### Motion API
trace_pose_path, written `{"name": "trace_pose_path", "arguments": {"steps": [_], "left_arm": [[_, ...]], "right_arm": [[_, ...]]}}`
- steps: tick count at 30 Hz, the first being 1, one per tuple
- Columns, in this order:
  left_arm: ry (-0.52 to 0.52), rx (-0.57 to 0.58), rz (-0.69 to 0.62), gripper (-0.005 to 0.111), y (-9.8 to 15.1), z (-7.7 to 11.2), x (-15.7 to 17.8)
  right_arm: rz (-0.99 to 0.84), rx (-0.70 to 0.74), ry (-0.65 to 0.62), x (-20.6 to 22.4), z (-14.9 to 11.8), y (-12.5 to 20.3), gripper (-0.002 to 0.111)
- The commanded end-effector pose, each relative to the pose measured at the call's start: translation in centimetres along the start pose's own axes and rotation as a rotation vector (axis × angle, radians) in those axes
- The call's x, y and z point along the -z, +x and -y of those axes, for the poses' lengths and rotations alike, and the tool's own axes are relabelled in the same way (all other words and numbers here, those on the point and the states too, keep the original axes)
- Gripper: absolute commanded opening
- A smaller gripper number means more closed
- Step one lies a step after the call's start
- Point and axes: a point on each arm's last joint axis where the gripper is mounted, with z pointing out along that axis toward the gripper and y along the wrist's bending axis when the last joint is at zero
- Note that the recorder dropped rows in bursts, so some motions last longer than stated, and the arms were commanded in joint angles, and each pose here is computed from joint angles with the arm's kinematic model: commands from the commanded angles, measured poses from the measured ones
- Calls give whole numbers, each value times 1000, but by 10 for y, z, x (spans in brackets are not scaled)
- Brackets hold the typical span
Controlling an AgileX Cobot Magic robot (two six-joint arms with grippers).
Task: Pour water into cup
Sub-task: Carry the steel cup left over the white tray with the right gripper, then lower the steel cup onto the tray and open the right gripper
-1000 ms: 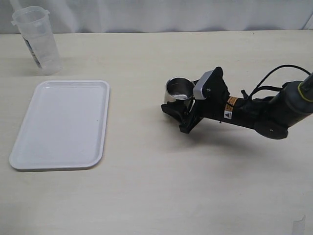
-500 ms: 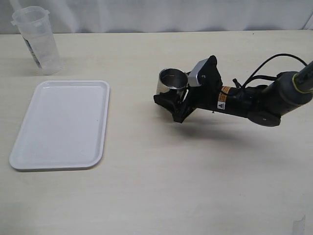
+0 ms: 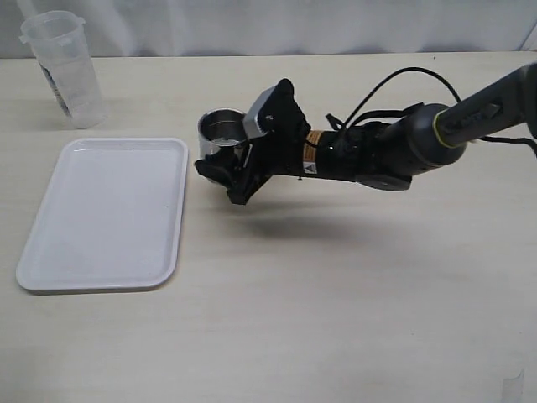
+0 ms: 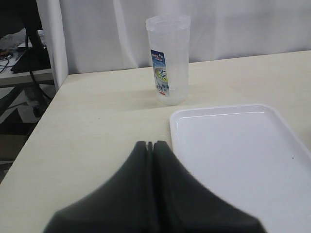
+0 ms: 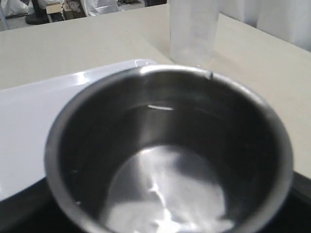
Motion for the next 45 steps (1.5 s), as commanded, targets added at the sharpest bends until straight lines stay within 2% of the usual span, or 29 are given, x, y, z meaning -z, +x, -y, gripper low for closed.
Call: {"name": "trace_pose_path", "arguments": {"steps": [1, 6, 9, 21, 40, 42, 45], "left_arm": [[7, 0, 4, 0, 1, 1, 0], [7, 0, 4, 0, 1, 1, 0], [7, 0, 4, 0, 1, 1, 0], [7, 0, 4, 0, 1, 1, 0], [7, 0, 4, 0, 1, 1, 0], [7, 0, 4, 0, 1, 1, 0], [7, 0, 4, 0, 1, 1, 0]], "right_arm": [[1, 38, -8, -20, -11, -23, 4], [9, 85, -40, -42, -27, -36, 4], [29, 59, -62, -57, -33, -40, 4], [68, 45, -112, -108, -41, -28, 4], [54, 8, -116, -124, -38, -8, 4], [51, 6, -116, -124, -38, -6, 8], [49, 5, -117, -125, -38, -5, 20]]}}
